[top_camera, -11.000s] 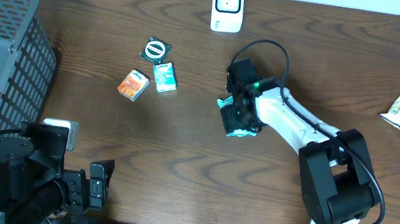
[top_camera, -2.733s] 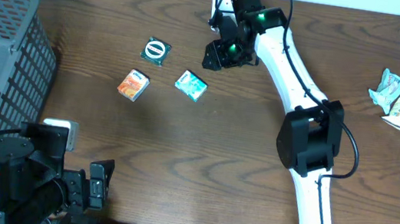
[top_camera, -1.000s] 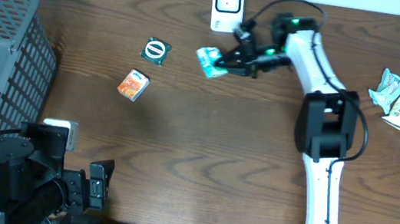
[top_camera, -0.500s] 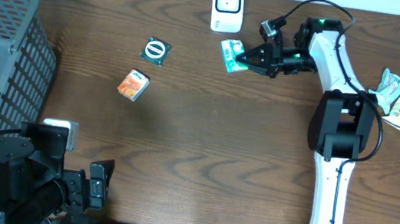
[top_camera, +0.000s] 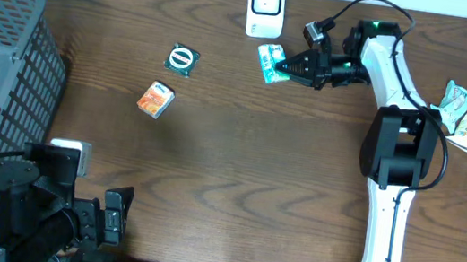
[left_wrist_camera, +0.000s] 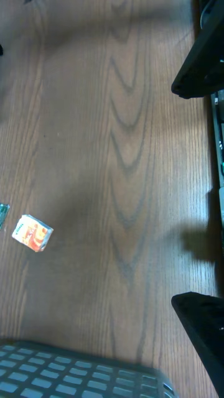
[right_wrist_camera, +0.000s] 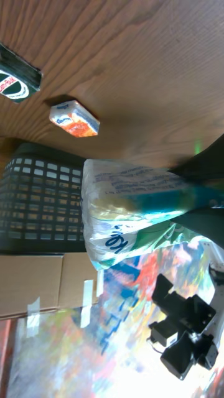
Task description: Scan the item barcode
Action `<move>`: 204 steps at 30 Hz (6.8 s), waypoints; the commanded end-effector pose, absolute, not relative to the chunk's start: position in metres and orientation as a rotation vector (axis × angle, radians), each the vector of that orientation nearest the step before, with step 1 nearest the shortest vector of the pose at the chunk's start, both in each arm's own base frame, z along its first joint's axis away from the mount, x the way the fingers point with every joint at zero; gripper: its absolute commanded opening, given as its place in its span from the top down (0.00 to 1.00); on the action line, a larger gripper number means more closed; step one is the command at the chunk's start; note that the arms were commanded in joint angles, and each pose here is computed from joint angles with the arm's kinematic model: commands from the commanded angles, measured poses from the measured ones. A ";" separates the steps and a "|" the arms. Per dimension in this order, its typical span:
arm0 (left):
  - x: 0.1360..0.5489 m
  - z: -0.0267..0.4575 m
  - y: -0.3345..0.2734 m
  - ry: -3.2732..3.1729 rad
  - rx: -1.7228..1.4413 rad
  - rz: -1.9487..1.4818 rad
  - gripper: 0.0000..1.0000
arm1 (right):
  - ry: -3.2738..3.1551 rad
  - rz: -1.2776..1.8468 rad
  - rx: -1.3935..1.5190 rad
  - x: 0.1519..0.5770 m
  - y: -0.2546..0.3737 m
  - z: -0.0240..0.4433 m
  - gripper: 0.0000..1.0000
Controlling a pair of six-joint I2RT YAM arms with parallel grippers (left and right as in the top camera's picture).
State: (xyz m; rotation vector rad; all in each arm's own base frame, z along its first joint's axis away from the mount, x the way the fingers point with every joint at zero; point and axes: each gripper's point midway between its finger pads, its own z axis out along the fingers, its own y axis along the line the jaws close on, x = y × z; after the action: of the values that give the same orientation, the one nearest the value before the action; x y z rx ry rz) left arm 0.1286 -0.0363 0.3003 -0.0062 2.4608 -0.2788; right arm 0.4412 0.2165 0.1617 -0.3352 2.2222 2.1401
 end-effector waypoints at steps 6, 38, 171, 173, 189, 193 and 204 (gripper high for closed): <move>0.129 0.301 -0.035 2.460 -0.017 -0.269 0.03 | 2.177 1.999 -0.524 0.399 0.210 0.240 0.99; 0.129 0.301 -0.035 2.461 -0.017 -0.270 0.02 | 1.966 1.968 -0.531 0.382 0.187 0.234 0.99; 0.129 0.301 -0.035 2.461 -0.017 -0.269 0.02 | 2.532 -0.901 0.669 0.487 -0.202 0.144 0.98; 0.129 0.301 -0.035 2.461 -0.017 -0.269 0.02 | 2.547 -0.887 0.702 0.481 -0.214 0.142 0.98; 0.129 0.301 -0.035 2.461 -0.017 -0.270 0.02 | 2.687 -0.221 0.735 0.490 -0.181 0.108 0.01; 0.129 0.301 -0.035 2.461 -0.017 -0.269 0.02 | 2.709 0.219 0.553 0.507 -0.122 0.109 0.01; 0.129 0.301 -0.035 2.460 -0.017 -0.269 0.03 | 2.609 1.125 0.137 0.507 0.054 0.149 0.01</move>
State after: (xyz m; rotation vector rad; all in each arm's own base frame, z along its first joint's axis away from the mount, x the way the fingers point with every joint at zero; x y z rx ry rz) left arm 0.1286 -0.0363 0.3003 -0.0062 2.4608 -0.2788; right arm 0.5133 -0.0101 0.1285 0.3154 2.6716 0.8333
